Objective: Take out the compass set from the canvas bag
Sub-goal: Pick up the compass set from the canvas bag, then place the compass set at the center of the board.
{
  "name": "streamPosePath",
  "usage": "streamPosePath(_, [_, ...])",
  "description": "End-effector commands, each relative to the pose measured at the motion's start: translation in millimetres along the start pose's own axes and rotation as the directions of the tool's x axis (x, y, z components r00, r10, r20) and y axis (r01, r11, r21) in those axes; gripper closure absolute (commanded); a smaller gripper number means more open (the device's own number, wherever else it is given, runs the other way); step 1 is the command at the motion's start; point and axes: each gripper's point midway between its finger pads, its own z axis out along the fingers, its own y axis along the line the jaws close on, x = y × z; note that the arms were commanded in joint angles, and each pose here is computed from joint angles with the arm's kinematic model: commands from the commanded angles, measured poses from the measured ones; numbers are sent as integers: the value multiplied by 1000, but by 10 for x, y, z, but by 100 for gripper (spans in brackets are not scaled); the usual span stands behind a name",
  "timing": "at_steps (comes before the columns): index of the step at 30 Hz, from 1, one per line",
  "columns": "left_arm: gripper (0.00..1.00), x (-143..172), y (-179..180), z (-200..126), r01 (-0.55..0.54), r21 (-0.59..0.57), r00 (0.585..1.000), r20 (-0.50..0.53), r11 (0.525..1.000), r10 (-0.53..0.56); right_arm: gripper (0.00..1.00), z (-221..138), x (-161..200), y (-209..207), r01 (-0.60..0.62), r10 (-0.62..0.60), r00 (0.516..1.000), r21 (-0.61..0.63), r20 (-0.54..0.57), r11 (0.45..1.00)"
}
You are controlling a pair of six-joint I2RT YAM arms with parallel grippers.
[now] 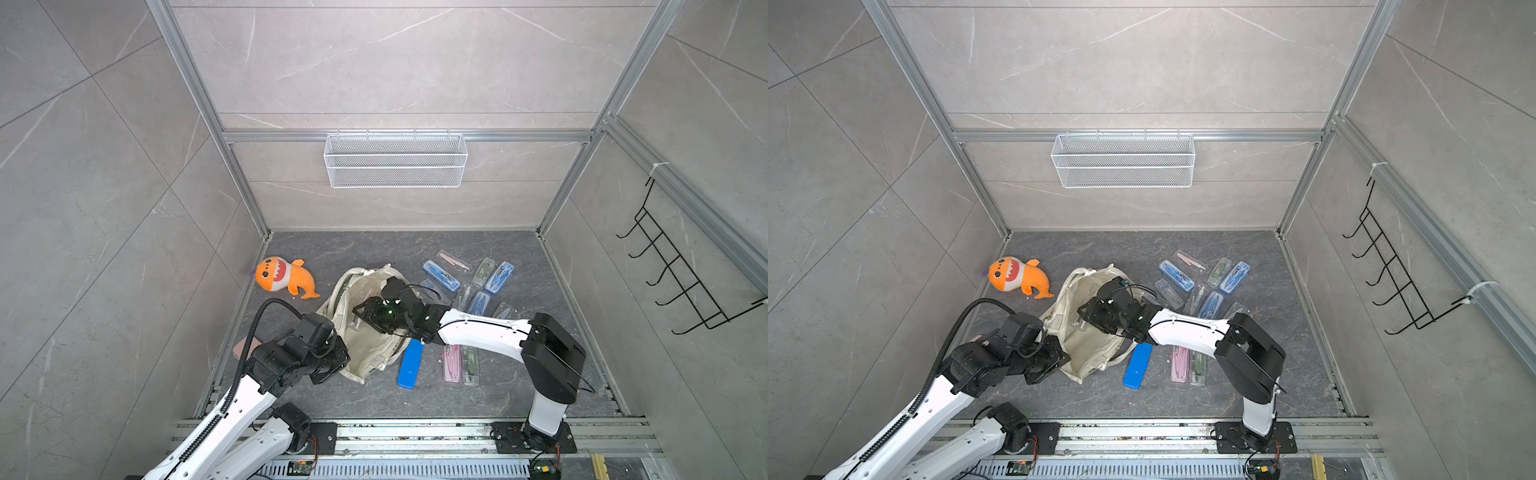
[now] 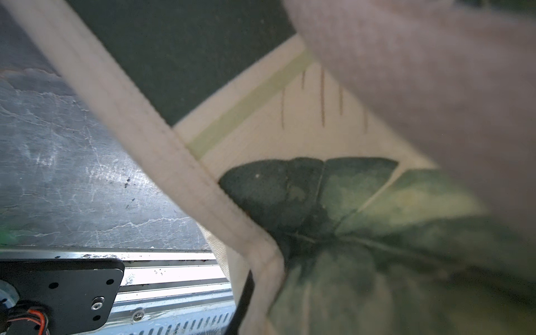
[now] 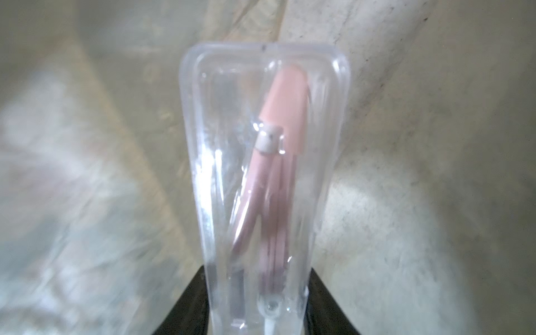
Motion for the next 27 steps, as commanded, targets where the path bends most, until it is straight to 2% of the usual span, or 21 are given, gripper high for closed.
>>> streamPosePath(1, [100,-134,-148,-43,26,31,998,50,999,-28,75,-440,27,246,85,-85,996,-29,2,996])
streamPosePath(10, [100,-287,-251,-85,49,50,997,64,998,-52,76,-1250,81,121,205,-206,979,65,-3,976])
streamPosePath(15, [100,-377,-332,-136,69,91,995,71,993,-75,76,-1599,163,-258,223,-220,975,187,-39,957])
streamPosePath(19, [100,-417,-408,-174,77,122,994,67,989,-86,76,-1670,348,-798,204,-184,978,288,-95,936])
streamPosePath(23, [100,-431,-487,-194,76,150,995,53,986,-84,76,-1602,550,-1378,194,-132,976,412,-173,890])
streamPosePath(27, [100,-410,-520,-184,65,154,997,30,986,-71,77,-1495,642,-1728,207,-108,969,499,-222,842])
